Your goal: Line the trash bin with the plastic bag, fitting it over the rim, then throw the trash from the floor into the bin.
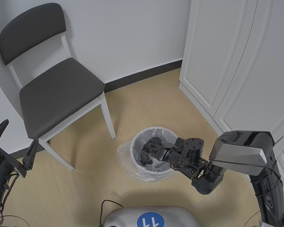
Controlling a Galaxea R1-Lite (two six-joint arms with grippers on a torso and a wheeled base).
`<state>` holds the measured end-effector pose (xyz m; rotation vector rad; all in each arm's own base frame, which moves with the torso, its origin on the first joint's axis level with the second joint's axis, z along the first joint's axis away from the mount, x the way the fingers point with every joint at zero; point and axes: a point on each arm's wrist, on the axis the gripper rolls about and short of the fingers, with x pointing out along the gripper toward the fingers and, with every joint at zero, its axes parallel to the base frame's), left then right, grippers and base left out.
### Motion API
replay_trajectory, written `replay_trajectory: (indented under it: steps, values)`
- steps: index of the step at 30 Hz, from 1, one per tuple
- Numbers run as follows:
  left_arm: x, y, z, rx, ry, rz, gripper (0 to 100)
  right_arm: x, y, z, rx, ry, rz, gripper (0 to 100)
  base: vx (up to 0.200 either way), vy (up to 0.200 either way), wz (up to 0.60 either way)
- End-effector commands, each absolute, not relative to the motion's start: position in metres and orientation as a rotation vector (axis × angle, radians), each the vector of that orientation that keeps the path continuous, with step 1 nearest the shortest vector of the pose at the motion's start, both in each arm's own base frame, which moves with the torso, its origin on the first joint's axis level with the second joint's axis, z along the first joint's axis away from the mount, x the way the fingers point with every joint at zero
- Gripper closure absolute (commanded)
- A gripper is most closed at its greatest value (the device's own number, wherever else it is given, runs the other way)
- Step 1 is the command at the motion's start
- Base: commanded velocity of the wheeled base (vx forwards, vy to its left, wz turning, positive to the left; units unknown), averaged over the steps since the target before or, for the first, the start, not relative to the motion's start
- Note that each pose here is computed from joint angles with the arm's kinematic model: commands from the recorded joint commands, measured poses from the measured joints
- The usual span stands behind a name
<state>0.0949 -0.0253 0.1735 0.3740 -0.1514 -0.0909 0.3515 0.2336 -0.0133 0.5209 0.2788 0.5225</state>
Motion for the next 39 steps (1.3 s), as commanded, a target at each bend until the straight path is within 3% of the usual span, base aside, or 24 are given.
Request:
replay_trajectory:
  steps: [1, 12, 26, 39]
  values:
    - [0.095, -0.025, 0.173, 0.374, -0.15, -0.09, 0, 0.363, 0.229, -0.023, 0.531, 0.281, 0.5, 100, 0.0, 0.0, 0.0]
    - [0.095, -0.025, 0.172, 0.376, -0.146, -0.092, 0, 0.386, 0.207, -0.039, 0.529, 0.261, 0.434, 100, 0.0, 0.0, 0.0]
    - [0.095, -0.025, 0.172, 0.376, -0.148, -0.092, 0, 0.406, 0.178, -0.026, 0.563, 0.182, 0.426, 100, 0.0, 0.0, 0.0]
    - [0.095, -0.025, 0.172, 0.376, -0.149, -0.092, 0, 0.365, 0.23, -0.057, 0.541, 0.251, 0.542, 100, 0.0, 0.0, 0.0]
